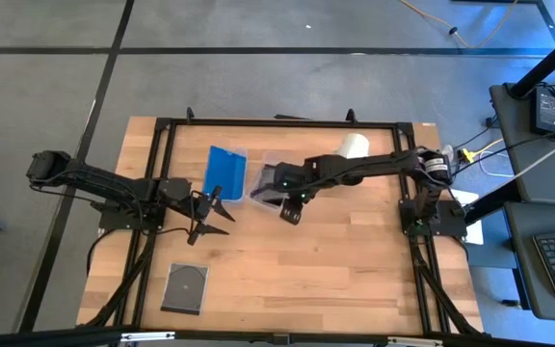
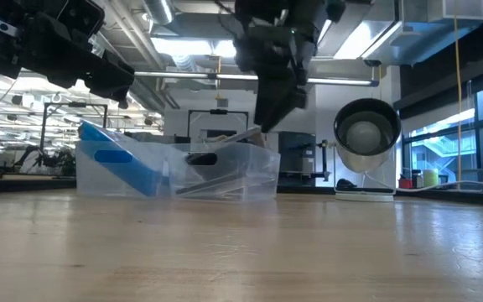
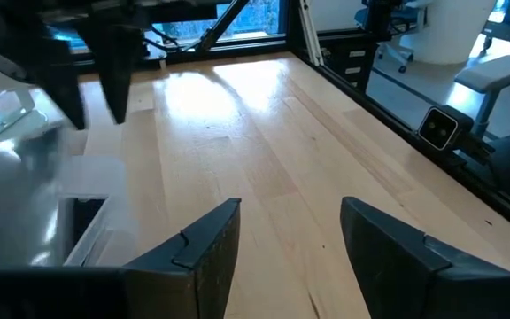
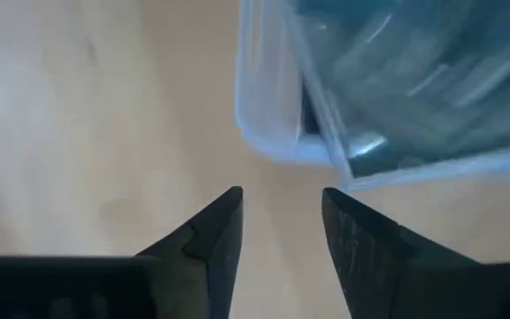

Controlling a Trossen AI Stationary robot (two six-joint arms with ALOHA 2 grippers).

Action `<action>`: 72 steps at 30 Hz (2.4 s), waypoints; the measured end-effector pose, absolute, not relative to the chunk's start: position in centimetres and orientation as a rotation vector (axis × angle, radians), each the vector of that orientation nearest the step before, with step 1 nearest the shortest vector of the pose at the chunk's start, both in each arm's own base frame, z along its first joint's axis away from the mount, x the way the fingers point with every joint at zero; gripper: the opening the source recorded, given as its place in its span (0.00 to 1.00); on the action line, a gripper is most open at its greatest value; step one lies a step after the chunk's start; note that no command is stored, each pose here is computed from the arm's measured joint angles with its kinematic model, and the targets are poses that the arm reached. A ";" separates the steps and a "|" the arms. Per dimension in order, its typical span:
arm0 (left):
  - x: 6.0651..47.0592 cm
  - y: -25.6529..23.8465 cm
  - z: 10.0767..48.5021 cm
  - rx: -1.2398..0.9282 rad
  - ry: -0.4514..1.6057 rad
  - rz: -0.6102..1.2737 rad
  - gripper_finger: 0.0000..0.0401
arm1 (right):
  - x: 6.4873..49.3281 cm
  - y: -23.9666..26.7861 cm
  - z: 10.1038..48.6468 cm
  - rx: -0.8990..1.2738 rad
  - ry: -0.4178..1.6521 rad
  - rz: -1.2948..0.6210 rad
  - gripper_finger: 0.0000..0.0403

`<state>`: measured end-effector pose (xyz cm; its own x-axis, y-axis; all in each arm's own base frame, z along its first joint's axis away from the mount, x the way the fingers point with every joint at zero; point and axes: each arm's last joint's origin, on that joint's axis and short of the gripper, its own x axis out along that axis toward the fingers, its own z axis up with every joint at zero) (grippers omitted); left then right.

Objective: Pick & place jewel cases by type
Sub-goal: Put the right black cd case into the right transparent bin, then put the black cd case into the right transparent bin

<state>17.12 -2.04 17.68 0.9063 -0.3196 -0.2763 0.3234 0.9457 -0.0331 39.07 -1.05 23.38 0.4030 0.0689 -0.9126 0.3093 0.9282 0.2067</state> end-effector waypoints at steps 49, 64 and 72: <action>16.9 -14.7 22.6 -0.225 1.058 -0.100 0.44 | 38.3 9.0 16.3 -0.181 0.607 0.015 0.40; 15.7 -19.3 16.5 -0.321 1.546 0.142 0.25 | 38.5 7.8 16.3 -0.173 0.605 -0.014 0.40; 15.8 -18.5 15.9 -0.232 1.571 0.206 0.10 | 38.5 7.9 16.3 -0.171 0.605 -0.013 0.40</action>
<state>15.81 -18.51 15.88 -0.0092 -0.0177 -0.9998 -0.2748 0.9614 -0.0145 38.52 7.85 16.25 0.8227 -0.0626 -0.5651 -0.0374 0.9858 -0.1637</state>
